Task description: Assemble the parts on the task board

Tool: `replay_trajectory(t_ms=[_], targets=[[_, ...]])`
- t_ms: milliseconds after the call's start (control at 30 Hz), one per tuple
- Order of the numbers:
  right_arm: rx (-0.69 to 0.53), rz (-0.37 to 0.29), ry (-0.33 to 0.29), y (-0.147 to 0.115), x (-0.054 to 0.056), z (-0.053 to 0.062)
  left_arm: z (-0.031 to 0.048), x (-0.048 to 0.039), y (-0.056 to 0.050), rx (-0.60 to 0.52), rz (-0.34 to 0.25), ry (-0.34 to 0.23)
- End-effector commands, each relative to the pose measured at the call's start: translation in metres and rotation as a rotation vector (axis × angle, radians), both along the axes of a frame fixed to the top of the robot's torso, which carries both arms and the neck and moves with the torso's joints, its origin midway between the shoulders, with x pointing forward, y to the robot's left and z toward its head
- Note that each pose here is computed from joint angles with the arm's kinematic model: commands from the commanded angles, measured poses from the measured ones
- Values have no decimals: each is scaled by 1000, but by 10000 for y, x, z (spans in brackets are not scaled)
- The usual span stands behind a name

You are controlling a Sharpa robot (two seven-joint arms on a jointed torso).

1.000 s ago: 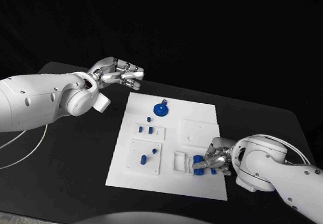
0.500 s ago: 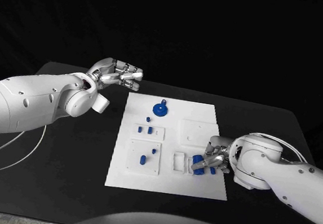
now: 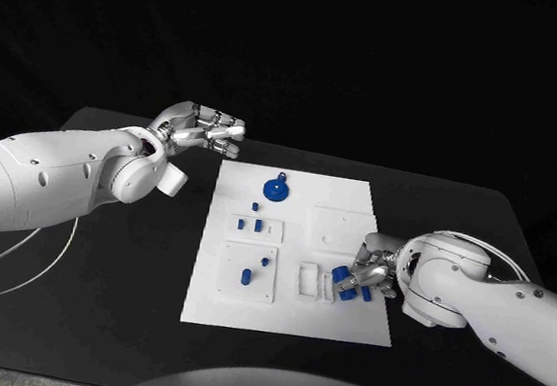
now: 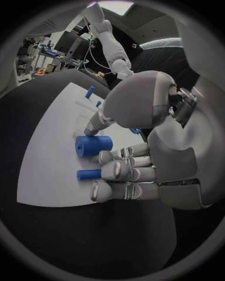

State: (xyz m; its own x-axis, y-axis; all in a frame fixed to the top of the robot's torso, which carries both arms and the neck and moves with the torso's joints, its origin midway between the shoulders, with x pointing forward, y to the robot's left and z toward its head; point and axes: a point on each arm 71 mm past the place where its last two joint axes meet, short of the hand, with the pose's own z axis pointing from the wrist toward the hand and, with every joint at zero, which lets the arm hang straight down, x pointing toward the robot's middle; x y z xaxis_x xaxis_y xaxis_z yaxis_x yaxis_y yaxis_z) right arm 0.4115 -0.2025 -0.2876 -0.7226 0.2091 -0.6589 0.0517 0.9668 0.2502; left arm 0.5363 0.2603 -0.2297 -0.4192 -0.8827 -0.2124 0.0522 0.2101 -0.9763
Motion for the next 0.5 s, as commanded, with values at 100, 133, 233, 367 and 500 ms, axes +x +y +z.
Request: replay_trajectory(t_ms=[100, 133, 233, 367, 500], targets=[[52, -130, 87, -83, -62, -116, -7, -8, -20, -15, -16, 8], [59, -138, 94, -87, -65, -117, -7, -8, -21, -15, -16, 9], [75, -155, 112, -98, -71, -120, -8, -7, -23, -15, -17, 10], [84, -165, 121, -106, -73, -119, -9, -7, -21, -14, -17, 11], [91, -172, 124, -109, -74, -112, -11, -7, -18, -14, -17, 12]])
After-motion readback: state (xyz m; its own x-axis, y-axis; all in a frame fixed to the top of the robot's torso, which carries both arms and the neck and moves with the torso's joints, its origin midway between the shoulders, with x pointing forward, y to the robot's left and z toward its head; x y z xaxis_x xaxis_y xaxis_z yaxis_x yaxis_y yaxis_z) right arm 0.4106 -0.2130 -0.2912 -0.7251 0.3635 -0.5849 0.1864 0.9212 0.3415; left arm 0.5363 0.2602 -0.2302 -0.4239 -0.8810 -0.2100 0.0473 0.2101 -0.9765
